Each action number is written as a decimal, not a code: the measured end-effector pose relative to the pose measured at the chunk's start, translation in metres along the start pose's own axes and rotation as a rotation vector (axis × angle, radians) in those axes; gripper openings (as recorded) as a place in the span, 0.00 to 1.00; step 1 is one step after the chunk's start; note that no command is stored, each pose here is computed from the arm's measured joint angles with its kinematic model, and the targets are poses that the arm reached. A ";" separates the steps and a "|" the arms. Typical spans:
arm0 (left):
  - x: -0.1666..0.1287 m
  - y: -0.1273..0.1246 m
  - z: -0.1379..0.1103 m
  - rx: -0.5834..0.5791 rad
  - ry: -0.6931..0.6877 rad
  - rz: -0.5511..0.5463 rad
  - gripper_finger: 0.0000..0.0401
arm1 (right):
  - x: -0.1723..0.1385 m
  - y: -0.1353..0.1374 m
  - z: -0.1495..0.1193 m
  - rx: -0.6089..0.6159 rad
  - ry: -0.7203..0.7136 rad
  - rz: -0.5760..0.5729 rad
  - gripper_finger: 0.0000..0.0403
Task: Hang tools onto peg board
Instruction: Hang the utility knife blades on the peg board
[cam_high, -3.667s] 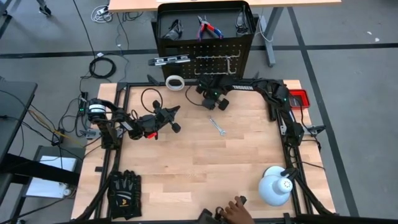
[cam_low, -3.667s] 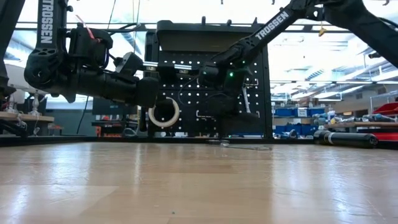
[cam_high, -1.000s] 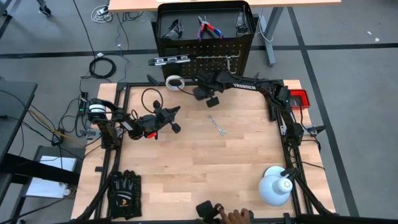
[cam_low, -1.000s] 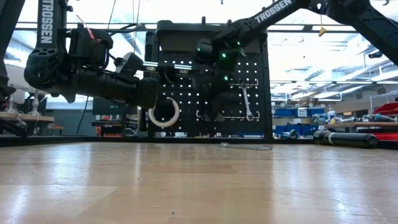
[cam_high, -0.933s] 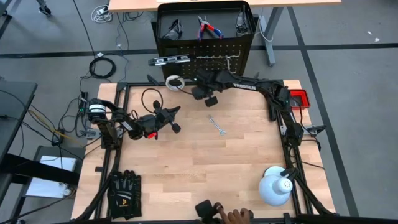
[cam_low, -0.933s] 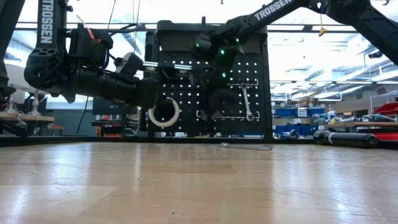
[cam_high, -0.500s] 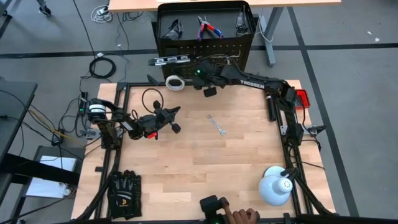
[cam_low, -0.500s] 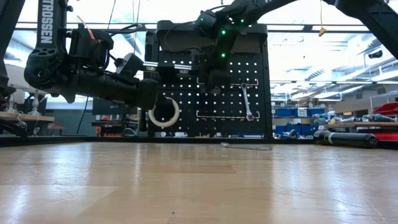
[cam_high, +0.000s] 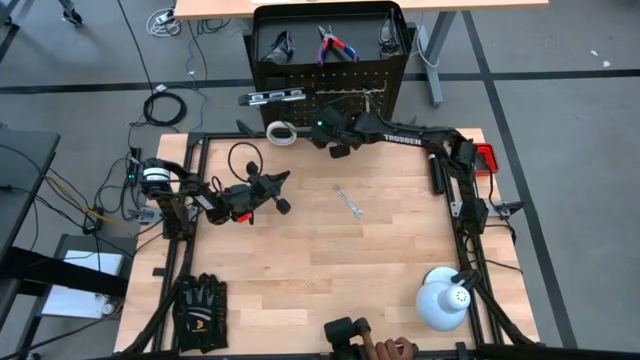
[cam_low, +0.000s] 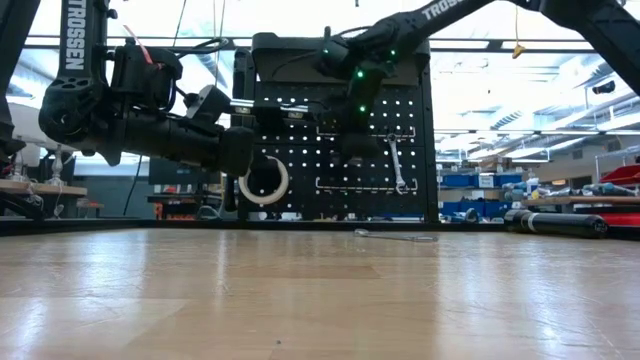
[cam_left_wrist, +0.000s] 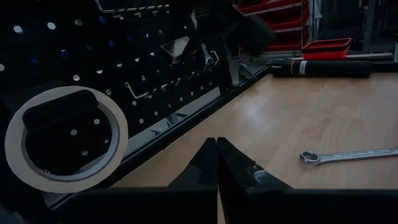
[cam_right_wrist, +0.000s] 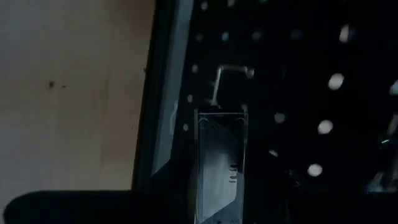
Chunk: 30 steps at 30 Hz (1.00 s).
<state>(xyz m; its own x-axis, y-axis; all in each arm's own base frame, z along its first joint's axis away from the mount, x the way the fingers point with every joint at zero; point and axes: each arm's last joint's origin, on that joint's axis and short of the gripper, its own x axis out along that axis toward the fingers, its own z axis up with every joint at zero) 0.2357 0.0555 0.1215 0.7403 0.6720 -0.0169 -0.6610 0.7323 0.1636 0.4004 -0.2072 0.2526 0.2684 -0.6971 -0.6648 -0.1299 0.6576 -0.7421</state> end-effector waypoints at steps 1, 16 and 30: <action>0.000 0.000 0.000 0.000 0.000 0.001 0.00 | -0.002 0.000 0.003 -0.007 -0.001 -0.025 0.27; 0.000 0.000 -0.002 0.014 0.022 0.001 0.00 | -0.049 -0.036 0.020 0.096 -0.152 -0.327 0.27; 0.000 0.000 -0.002 0.013 0.021 0.001 0.00 | -0.026 -0.068 -0.015 0.112 0.002 -0.430 0.29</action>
<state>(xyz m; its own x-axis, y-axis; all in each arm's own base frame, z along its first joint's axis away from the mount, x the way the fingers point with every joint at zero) 0.2355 0.0564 0.1192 0.7368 0.6750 -0.0377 -0.6601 0.7303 0.1760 0.3875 -0.2382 0.3186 0.2736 -0.9145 -0.2979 0.0976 0.3345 -0.9373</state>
